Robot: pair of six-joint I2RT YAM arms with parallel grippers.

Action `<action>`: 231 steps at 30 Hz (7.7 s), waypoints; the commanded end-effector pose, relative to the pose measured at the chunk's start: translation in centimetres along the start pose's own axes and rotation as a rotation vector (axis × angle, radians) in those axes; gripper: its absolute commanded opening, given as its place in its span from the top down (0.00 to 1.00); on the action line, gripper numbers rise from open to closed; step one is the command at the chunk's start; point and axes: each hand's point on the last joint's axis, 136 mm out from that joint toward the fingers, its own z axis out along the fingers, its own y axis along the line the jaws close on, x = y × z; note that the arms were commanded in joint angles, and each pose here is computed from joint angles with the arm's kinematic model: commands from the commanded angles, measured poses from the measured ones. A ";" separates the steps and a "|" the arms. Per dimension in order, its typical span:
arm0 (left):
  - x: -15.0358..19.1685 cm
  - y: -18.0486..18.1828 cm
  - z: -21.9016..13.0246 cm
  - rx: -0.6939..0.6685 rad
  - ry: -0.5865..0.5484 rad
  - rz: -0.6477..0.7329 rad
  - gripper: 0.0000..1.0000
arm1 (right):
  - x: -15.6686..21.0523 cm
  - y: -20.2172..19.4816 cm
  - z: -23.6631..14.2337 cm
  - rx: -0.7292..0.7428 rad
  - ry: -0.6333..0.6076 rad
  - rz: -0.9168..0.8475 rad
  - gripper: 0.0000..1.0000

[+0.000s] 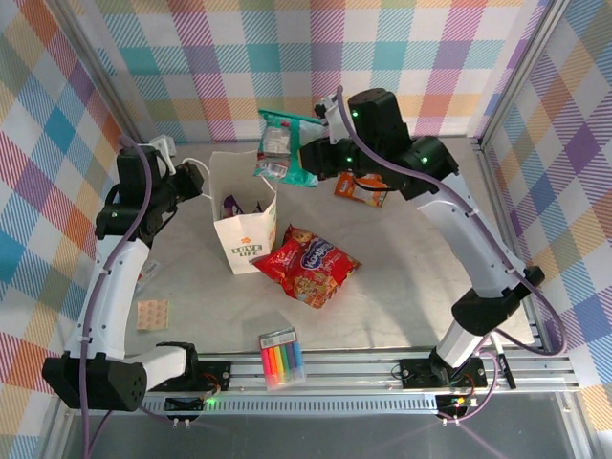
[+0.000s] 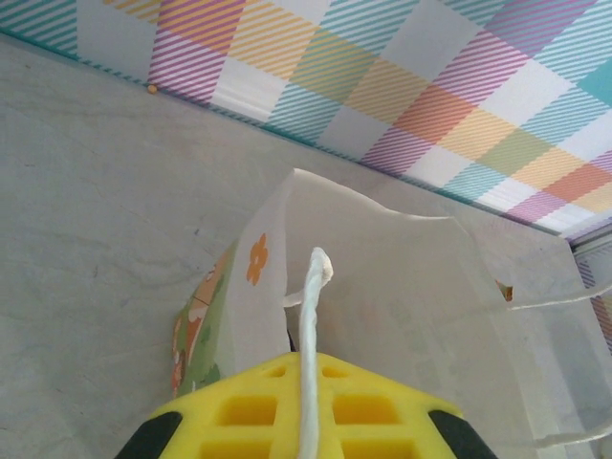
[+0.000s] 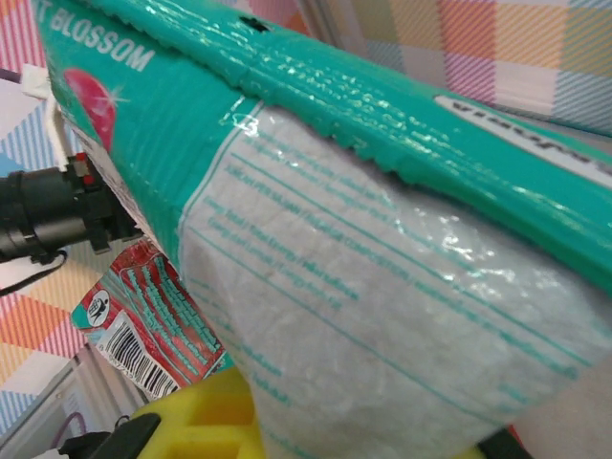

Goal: Place the snacks into the paper bag

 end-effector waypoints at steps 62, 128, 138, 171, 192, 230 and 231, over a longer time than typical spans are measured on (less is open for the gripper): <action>0.6 1.8 0.0 -0.005 0.012 -0.052 0.96 | 1.6 -0.7 13.1 -0.057 0.106 0.084 0.85; 1.2 2.4 0.7 -0.026 0.038 -0.047 0.97 | 8.3 -3.3 13.6 0.084 0.337 -0.005 0.81; 1.2 2.5 0.7 -0.030 0.039 -0.048 0.97 | 9.2 -4.3 13.0 0.150 0.359 0.002 0.71; 2.4 2.2 0.8 -0.008 0.106 0.019 0.94 | 5.6 -1.7 9.3 0.117 0.227 -0.050 0.68; 4.9 1.1 -0.7 -0.005 0.246 0.222 0.86 | 2.3 2.6 3.2 0.013 0.100 -0.102 0.49; 5.6 -1.2 1.0 -0.029 0.297 0.317 0.86 | 3.7 -10.7 -11.4 0.517 -0.159 0.051 0.39; 5.6 -1.2 1.0 -0.030 0.298 0.319 0.86 | 3.9 -11.2 -11.4 0.528 -0.155 0.059 0.38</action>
